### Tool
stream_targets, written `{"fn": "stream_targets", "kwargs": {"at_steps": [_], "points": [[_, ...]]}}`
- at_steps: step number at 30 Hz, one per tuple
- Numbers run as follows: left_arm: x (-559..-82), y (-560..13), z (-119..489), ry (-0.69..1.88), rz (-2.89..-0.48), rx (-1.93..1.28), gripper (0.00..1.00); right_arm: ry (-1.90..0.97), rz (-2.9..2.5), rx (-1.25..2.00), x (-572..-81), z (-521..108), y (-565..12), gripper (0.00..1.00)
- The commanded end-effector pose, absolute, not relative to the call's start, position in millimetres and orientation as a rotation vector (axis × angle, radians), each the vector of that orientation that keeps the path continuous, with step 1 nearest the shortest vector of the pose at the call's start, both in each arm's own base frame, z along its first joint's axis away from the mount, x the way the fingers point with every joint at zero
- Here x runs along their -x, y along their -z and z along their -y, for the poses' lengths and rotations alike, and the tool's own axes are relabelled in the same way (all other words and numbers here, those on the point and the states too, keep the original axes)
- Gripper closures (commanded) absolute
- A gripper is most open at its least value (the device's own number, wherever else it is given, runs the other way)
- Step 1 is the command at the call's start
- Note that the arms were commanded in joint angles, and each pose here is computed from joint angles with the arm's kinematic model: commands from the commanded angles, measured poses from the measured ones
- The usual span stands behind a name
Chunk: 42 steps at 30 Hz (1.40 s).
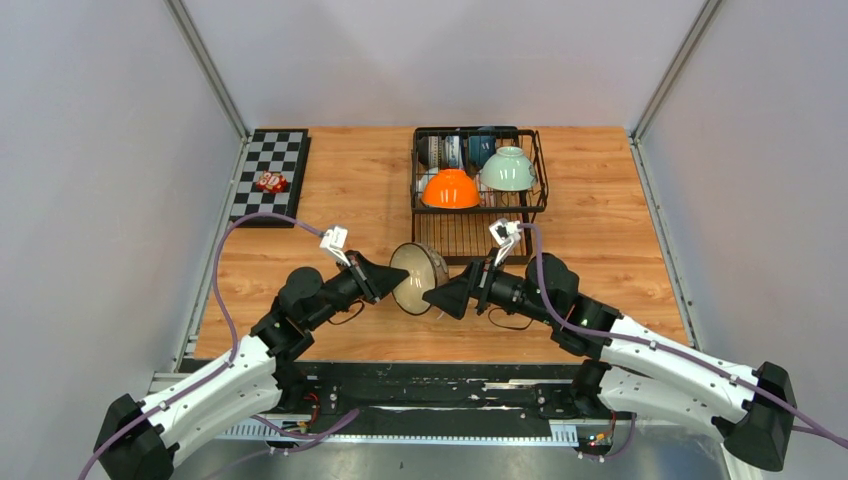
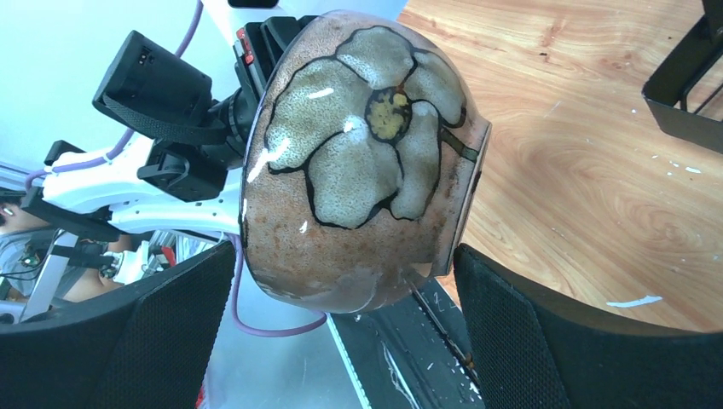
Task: Load the bowls into the dish rack
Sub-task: Turn the bowl upside down on the dish rack.
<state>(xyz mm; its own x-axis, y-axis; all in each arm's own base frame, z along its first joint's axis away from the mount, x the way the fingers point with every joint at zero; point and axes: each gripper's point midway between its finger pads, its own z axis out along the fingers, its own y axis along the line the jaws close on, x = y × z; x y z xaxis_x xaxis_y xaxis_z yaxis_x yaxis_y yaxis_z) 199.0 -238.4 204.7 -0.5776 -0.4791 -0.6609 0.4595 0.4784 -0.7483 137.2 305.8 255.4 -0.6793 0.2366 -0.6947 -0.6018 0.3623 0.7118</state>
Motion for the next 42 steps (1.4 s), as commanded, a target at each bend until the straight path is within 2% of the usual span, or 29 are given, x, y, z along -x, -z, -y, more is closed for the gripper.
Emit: {"fn": "stream_targets", "kwargs": {"at_steps": [1, 42], "points": [[-197.8, -265.1, 239.0, 1.401, -1.551, 0.033, 1.00, -1.466, -1.818, 0.323, -130.8, -312.2, -269.7, 0.00], [-200.0, -272.6, 235.7, 1.399, -1.506, 0.048, 1.00, -1.507, -1.615, 0.228, -132.3, -320.9, -320.9, 0.00]]}}
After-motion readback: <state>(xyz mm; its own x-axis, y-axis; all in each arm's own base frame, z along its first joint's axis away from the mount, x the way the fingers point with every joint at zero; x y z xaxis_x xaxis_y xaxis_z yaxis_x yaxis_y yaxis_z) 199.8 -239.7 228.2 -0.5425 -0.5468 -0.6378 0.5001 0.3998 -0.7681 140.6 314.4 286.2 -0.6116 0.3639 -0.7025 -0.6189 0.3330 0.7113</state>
